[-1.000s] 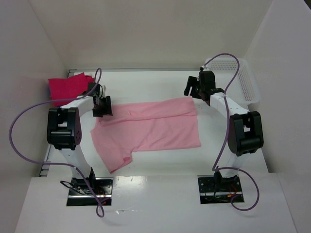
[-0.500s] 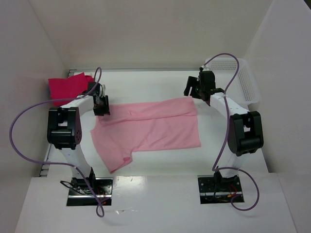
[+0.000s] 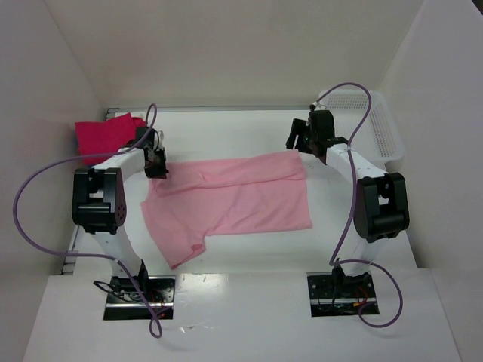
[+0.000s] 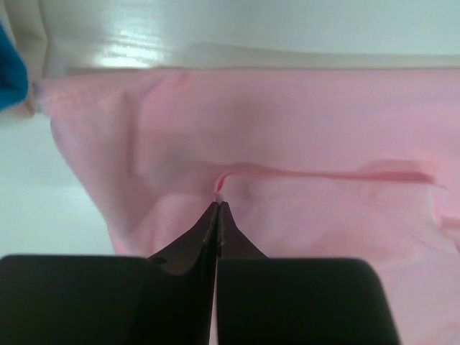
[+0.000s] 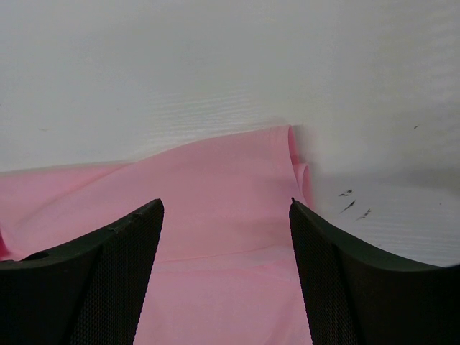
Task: Fold and stack the t-shirts
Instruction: Fold the flattened tshirt in 1/3 of the way
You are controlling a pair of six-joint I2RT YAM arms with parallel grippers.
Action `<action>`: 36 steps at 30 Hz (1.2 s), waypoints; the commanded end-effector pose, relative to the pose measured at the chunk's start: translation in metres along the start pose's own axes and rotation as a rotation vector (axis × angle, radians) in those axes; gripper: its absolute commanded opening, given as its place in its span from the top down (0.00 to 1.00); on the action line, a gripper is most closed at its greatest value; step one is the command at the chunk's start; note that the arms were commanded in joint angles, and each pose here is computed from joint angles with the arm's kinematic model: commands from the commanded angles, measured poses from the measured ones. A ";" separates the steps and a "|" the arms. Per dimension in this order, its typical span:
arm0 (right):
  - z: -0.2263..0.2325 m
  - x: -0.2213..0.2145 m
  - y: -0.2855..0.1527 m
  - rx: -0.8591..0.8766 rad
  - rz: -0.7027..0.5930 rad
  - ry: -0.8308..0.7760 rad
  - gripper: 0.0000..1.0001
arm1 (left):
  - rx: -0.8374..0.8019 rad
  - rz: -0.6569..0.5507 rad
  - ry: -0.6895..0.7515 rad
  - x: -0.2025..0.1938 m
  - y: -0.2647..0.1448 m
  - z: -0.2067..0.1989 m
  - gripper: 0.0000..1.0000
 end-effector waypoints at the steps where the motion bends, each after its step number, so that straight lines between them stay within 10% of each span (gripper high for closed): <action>1: 0.002 0.009 -0.005 0.013 -0.047 -0.012 0.24 | -0.070 -0.084 0.023 0.015 -0.053 -0.008 1.00; 26: 0.012 0.001 -0.003 0.001 -0.032 -0.033 0.24 | -0.422 0.056 0.104 -0.051 -0.140 -0.088 1.00; 28: 0.011 0.000 -0.004 -0.003 -0.024 -0.034 0.24 | -0.416 0.123 0.103 -0.061 -0.139 -0.097 0.91; 29: 0.011 0.000 -0.004 -0.004 -0.025 -0.034 0.24 | -0.392 0.126 0.093 -0.062 -0.139 -0.099 0.72; 30: 0.010 0.000 -0.004 -0.014 -0.030 -0.033 0.24 | -0.341 0.123 0.071 -0.065 -0.142 -0.097 0.30; 31: 0.010 0.000 -0.004 -0.014 -0.030 -0.033 0.24 | -0.307 0.124 0.052 -0.069 -0.144 -0.094 0.17; 36: 0.011 0.000 -0.004 -0.006 -0.026 -0.034 0.24 | -0.220 -0.024 -0.009 -0.061 -0.172 -0.088 0.09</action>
Point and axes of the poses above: each gripper's point midway between its finger pads, its own y axis out along the fingers, its own z axis along the line the jaws close on, x = y × z, the point moved 9 cm from there along -y, back along the fingers, and after that the axes turned 10 degrees about y, right-handed, at the moved point
